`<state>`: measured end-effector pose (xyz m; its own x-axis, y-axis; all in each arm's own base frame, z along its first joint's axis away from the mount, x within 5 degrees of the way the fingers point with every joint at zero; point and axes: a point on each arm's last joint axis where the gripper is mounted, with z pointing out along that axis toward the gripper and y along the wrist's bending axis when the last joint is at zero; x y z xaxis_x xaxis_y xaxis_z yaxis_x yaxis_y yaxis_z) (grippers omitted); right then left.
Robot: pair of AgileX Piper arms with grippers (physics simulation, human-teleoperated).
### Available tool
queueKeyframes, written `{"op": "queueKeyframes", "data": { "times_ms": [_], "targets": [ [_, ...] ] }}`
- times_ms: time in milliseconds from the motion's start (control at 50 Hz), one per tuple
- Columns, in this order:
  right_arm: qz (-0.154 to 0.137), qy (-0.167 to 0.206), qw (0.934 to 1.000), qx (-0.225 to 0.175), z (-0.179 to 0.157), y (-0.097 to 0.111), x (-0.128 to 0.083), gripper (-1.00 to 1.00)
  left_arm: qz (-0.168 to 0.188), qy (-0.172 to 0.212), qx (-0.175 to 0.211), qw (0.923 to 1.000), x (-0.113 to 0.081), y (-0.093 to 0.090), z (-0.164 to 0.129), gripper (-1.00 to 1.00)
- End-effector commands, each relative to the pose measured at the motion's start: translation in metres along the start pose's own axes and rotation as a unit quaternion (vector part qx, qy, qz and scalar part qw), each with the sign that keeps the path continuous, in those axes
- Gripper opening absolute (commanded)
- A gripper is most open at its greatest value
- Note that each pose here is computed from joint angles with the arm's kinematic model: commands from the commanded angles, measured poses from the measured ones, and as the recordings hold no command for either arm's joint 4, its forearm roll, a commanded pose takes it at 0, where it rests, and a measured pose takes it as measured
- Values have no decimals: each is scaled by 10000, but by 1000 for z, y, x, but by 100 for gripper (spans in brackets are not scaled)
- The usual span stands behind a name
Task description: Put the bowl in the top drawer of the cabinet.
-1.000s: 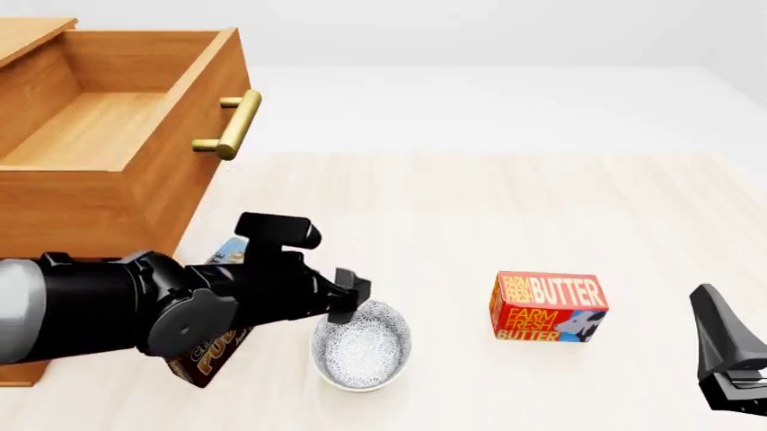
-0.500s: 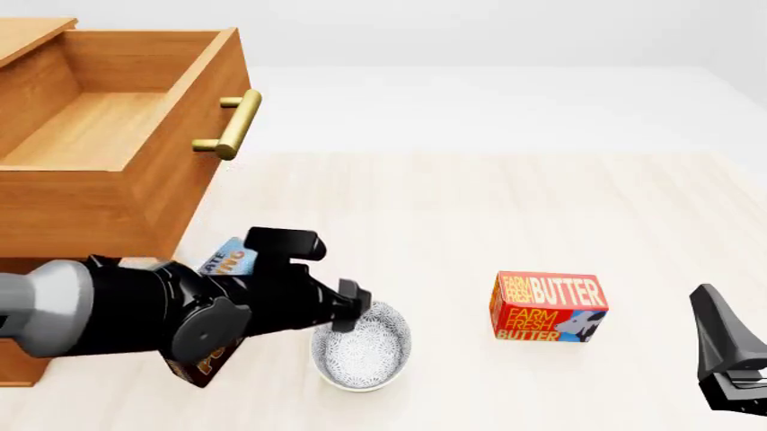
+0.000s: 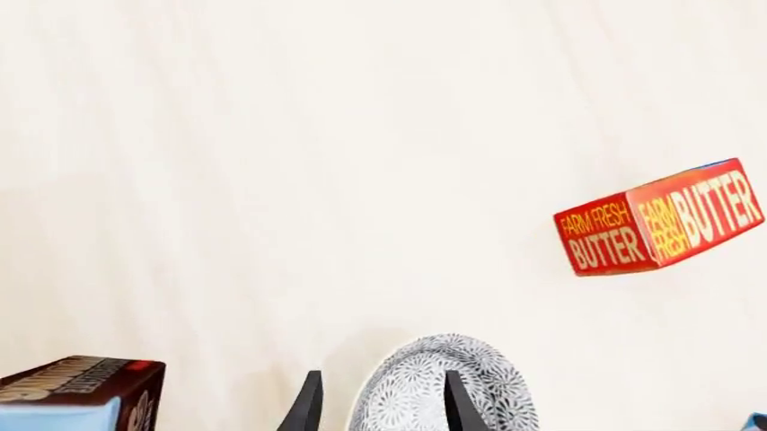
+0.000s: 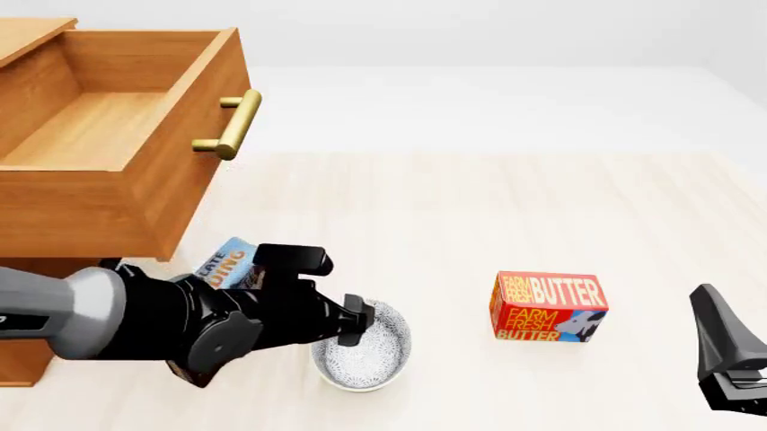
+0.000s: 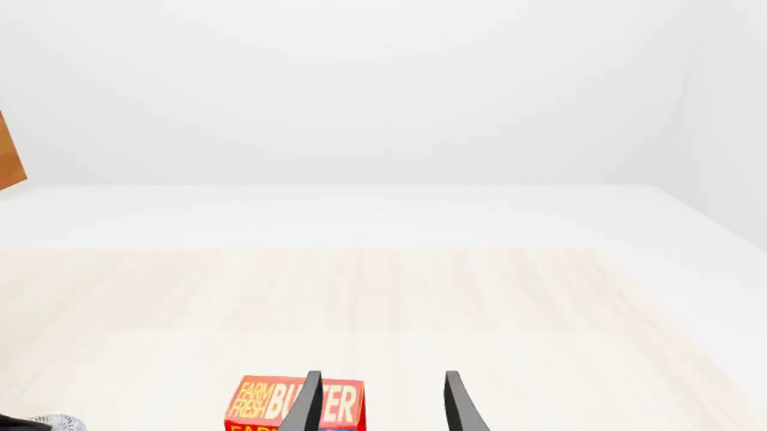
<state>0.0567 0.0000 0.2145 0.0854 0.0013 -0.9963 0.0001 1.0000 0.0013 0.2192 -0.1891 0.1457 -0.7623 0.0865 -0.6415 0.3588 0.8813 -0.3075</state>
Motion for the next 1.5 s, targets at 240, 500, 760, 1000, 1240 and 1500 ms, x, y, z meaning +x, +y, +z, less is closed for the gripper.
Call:
{"op": "queueKeyframes", "data": {
  "times_ms": [240,500,760,1000,1240,1500],
  "targets": [
    [-1,0,10000,-1,0,0,0,100,-107,116,-74,9998,9,6,12,100],
    [0,-1,10000,1,0,0,0,100,-20,32,-60,10000,7,7,6,-100],
    [-2,0,10000,-1,0,0,0,100,261,-115,13,9996,0,3,-8,-100],
    [0,1,10000,0,0,0,0,100,500,-203,88,9985,-4,-2,-19,-100],
    [-1,1,10000,-1,0,0,0,100,624,-256,178,9976,-3,-7,-25,-100],
    [0,-1,10000,2,0,0,0,100,819,-393,304,9954,-5,-13,-42,-100]
  ]
}}
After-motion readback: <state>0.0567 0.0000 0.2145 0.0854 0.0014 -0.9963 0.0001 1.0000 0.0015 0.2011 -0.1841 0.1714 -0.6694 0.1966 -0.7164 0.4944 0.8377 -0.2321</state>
